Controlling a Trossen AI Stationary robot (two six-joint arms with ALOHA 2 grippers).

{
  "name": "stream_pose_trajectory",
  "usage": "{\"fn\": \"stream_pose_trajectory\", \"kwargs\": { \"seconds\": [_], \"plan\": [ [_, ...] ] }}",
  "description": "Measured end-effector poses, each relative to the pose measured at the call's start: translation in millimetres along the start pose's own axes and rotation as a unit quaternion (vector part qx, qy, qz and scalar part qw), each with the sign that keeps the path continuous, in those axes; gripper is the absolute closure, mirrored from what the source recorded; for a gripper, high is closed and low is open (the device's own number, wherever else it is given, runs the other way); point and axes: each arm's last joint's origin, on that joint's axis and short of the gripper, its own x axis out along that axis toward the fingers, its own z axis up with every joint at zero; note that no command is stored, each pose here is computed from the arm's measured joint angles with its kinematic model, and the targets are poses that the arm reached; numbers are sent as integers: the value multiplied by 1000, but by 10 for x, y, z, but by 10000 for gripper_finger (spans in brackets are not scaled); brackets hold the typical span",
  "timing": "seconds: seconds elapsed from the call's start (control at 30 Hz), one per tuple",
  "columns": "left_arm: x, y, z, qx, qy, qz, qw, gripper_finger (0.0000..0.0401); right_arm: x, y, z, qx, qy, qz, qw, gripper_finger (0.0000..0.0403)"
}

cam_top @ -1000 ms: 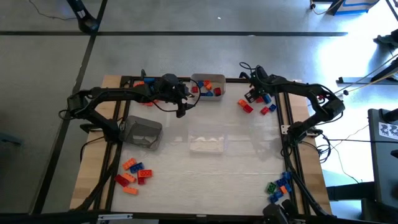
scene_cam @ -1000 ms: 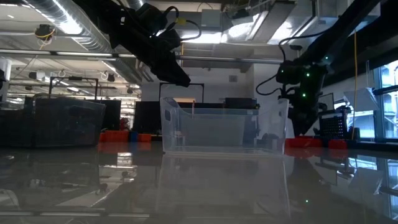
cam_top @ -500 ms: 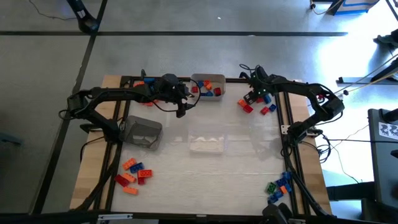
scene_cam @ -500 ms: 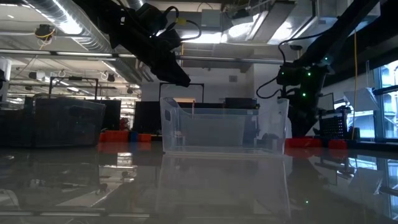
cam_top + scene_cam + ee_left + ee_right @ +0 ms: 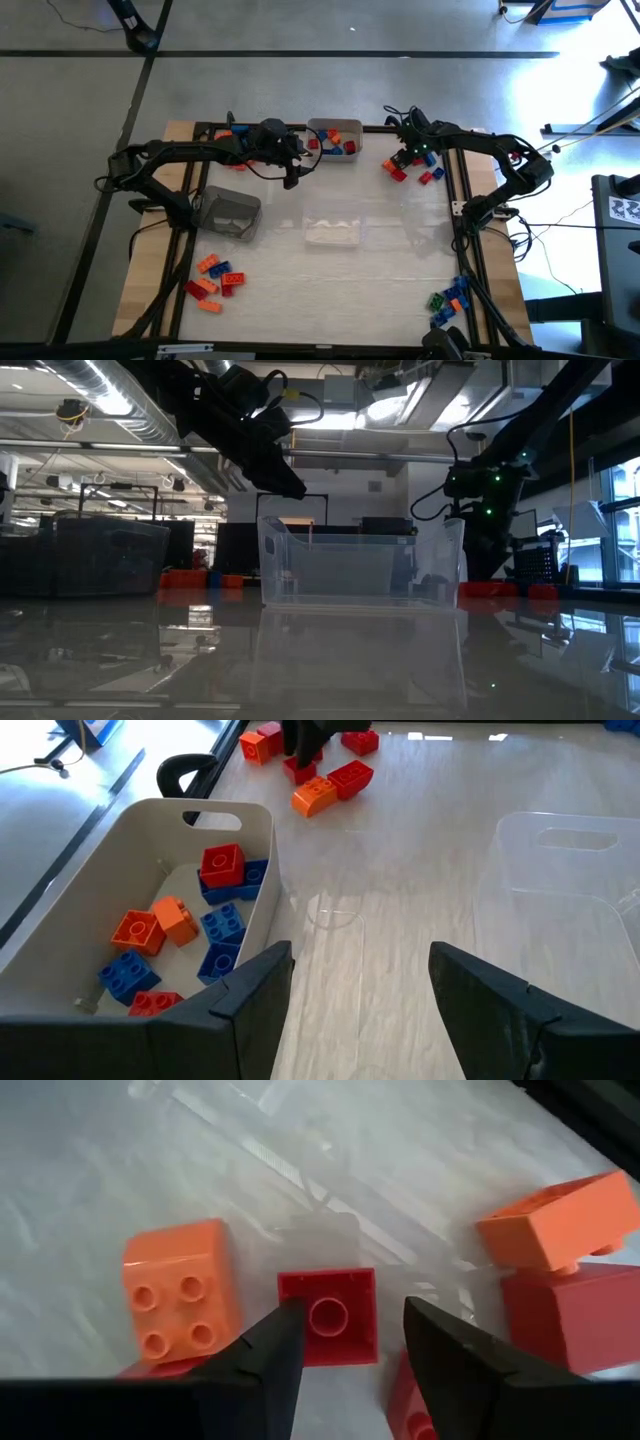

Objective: Sort blocks by size
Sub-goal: Put the small red game piece into the gray bin

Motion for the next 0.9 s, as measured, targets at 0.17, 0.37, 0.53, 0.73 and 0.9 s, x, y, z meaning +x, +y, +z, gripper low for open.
{"fn": "stream_pose_trajectory", "kwargs": {
  "seconds": [0.17, 0.37, 0.53, 0.73, 0.9],
  "plan": [
    [0, 1, 4, 1, -2, 0, 1000, 178, -15, -8, 29, 2, -6, -10, 1000, 174],
    [0, 4, 19, 3, -9, 2, 1000, 178, -169, -16, 174, -7, 1, -20, 1000, 120],
    [0, 5, 19, 3, -9, 2, 1000, 178, -259, -17, 223, -9, 17, -23, 1000, 105],
    [0, 4, 18, 2, -9, 2, 1000, 178, -263, -14, 181, -6, 39, -22, 999, 104],
    [0, 5, 22, 3, -11, 3, 1000, 178, -263, -14, 189, -3, 35, -21, 999, 104]
  ]
}}
